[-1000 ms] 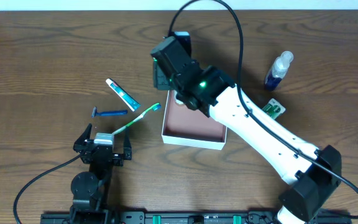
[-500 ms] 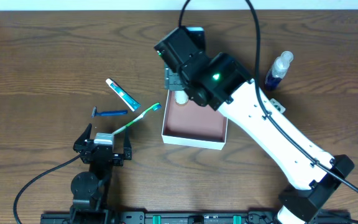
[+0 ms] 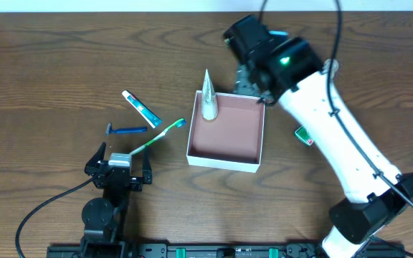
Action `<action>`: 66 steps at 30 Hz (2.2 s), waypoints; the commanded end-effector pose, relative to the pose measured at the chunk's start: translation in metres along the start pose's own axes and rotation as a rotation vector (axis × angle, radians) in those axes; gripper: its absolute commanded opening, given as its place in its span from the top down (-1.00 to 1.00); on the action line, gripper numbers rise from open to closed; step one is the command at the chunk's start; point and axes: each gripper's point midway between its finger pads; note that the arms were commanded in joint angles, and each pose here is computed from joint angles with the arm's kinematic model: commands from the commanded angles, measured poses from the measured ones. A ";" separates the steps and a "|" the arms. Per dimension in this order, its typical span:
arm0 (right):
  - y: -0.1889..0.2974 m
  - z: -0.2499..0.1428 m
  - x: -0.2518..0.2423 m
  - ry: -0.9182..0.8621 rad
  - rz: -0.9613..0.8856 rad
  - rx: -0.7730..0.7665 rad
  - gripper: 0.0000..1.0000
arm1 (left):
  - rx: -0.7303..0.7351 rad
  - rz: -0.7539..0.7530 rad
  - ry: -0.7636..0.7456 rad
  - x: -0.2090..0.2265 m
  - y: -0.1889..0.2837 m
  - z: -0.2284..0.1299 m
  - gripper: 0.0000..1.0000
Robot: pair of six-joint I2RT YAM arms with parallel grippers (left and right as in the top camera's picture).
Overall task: Pack container
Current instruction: 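Move the right gripper to the blue soap pump bottle and grasp it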
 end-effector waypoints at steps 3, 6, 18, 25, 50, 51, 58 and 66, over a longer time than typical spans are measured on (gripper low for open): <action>-0.009 0.035 -0.053 -0.103 -0.070 -0.017 -0.50 | 0.053 -0.003 -0.015 -0.002 -0.001 -0.017 -0.96; -0.017 0.052 -0.082 -0.139 -0.101 -0.025 -0.51 | 0.053 -0.003 -0.015 -0.002 -0.001 -0.017 -0.96; -0.048 0.099 -0.156 -0.254 -0.034 -0.039 -0.61 | 0.053 -0.003 -0.015 -0.002 -0.001 -0.017 -0.96; -0.087 0.097 -0.157 -0.167 0.044 -0.024 -0.65 | 0.053 -0.003 -0.015 -0.002 -0.001 -0.017 -0.96; -0.164 0.083 -0.148 -0.098 0.085 -0.106 0.15 | 0.053 -0.003 -0.015 -0.002 -0.001 -0.017 -0.96; -0.164 0.085 -0.148 -0.091 0.086 -0.113 0.23 | 0.053 -0.003 -0.015 -0.002 -0.001 -0.017 -0.96; -0.163 0.095 -0.146 -0.042 0.093 -0.154 0.50 | 0.053 -0.003 -0.015 -0.002 -0.001 -0.017 -0.96; -0.161 0.098 -0.141 -0.008 0.114 -0.167 0.81 | 0.053 -0.003 -0.015 -0.002 -0.001 -0.017 -0.96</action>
Point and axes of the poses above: each gripper's point midway between its finger pads, its own y axis back along the fingers, its own x axis along the line the jaws close on, z = x × y, and after that the axes turned 2 degrees about -y, right-handed
